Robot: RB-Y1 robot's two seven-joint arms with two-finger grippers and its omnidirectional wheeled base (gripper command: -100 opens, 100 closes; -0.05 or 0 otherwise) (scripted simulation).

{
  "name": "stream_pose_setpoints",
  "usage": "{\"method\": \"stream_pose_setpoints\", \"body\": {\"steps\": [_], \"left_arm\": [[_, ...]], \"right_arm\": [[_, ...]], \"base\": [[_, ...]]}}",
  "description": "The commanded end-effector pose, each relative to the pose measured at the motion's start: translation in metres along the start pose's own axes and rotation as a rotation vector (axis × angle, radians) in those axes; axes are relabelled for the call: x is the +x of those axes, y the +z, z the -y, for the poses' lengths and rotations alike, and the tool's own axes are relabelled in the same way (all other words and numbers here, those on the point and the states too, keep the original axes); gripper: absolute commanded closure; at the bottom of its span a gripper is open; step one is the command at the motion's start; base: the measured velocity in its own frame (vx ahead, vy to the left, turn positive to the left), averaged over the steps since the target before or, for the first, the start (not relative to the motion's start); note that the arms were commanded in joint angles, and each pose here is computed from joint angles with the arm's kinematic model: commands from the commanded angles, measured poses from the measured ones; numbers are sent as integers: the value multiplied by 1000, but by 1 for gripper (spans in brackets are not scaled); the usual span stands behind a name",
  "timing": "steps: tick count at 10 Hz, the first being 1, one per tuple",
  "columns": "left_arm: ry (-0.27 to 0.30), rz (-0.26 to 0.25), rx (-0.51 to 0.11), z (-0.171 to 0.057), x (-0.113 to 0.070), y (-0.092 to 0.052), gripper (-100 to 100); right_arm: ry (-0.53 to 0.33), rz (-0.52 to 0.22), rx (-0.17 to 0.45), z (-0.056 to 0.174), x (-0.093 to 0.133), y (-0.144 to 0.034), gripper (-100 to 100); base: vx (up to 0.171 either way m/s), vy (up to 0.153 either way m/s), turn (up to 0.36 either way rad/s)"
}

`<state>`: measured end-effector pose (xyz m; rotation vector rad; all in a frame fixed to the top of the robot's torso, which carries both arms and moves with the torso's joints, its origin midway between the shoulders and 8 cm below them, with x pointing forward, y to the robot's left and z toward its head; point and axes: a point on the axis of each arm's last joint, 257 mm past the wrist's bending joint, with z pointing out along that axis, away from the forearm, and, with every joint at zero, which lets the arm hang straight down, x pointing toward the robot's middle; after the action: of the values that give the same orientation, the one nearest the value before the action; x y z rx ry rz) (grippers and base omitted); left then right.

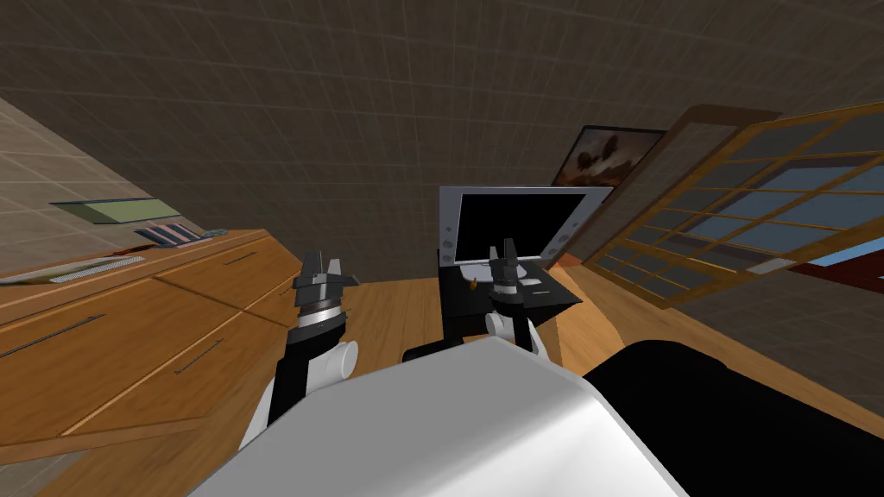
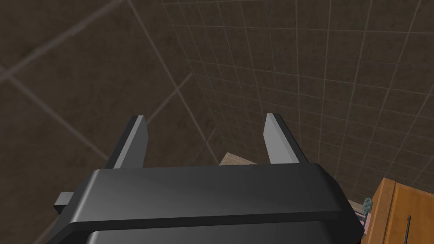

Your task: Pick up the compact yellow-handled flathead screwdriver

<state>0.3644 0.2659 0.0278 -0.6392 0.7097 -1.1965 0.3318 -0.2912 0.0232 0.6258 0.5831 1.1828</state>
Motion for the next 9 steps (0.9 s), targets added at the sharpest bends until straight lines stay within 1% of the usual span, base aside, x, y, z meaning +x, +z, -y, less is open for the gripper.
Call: {"method": "stream_pose_setpoints", "body": {"steps": [1,3,6,7,9], "left_arm": [[0,0,0,0,0,0,0],[0,0,0,0,0,0,0],[0,0,0,0,0,0,0],[0,0,0,0,0,0,0],[0,0,0,0,0,0,0]], "right_arm": [[-17,-43,30,13,6,-3,-100],[-44,-93,76,33,13,-8,-100],[-108,-179,176,76,21,-21,-100],[-108,-180,184,79,21,-23,-100],[-165,-234,271,116,22,-37,-100]], "base": [[-46,-26,93],[-87,-53,135],[-112,-74,149],[-74,-51,59],[-87,-40,175]]}}
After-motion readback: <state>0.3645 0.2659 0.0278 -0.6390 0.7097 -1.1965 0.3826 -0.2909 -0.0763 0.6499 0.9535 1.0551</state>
